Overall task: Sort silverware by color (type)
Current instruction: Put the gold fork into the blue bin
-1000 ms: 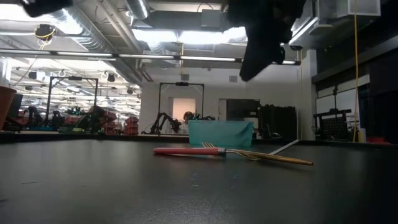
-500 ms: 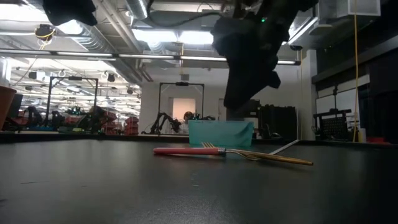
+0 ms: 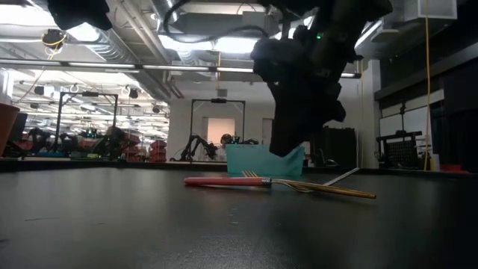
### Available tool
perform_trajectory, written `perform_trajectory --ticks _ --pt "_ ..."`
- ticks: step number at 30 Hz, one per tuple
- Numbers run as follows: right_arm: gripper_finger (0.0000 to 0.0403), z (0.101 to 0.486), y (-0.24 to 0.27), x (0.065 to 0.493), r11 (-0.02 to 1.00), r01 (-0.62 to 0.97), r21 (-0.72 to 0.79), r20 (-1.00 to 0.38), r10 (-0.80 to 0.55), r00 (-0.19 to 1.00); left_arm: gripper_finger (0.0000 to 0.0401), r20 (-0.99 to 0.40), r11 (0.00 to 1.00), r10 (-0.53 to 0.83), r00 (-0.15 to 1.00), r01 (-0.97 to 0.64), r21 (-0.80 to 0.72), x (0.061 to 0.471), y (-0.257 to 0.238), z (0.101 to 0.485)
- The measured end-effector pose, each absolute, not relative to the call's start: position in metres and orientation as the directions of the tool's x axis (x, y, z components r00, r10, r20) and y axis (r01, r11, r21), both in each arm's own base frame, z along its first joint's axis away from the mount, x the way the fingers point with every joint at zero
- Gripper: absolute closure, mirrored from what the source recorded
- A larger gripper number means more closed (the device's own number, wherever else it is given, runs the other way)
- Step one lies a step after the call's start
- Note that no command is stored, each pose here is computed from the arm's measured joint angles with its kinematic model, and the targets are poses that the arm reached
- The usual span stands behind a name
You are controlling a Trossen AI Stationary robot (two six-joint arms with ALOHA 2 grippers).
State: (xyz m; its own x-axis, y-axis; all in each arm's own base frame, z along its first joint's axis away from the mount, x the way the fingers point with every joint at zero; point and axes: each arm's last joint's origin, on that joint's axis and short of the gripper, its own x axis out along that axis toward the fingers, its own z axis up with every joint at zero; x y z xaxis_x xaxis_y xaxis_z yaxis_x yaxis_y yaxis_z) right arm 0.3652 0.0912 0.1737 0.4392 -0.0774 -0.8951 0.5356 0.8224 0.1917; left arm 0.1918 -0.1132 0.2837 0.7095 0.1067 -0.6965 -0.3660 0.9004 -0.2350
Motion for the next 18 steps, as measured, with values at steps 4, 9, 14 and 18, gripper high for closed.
perform_trajectory --ticks 4,9,14,18 --pt "0.0331 0.171 0.094 0.366 0.824 0.540 0.172 -0.890 -0.104 0.443 0.0291 -0.696 0.904 0.101 0.711 -0.358 -0.235 0.191 -0.115 0.284" --pt "0.0331 0.165 0.094 0.367 0.823 0.544 0.163 -0.893 -0.112 0.436 0.0291 -0.695 0.905 0.100 0.712 -0.355 -0.234 0.190 -0.116 0.284" --pt "0.0331 0.156 0.095 0.370 0.824 0.545 0.157 -0.896 -0.113 0.429 0.0291 -0.694 0.905 0.100 0.713 -0.355 -0.234 0.190 -0.116 0.284" --pt "0.0331 0.146 0.096 0.372 0.825 0.548 0.138 -0.905 -0.119 0.408 0.0291 -0.694 0.905 0.102 0.712 -0.356 -0.233 0.190 -0.116 0.284"
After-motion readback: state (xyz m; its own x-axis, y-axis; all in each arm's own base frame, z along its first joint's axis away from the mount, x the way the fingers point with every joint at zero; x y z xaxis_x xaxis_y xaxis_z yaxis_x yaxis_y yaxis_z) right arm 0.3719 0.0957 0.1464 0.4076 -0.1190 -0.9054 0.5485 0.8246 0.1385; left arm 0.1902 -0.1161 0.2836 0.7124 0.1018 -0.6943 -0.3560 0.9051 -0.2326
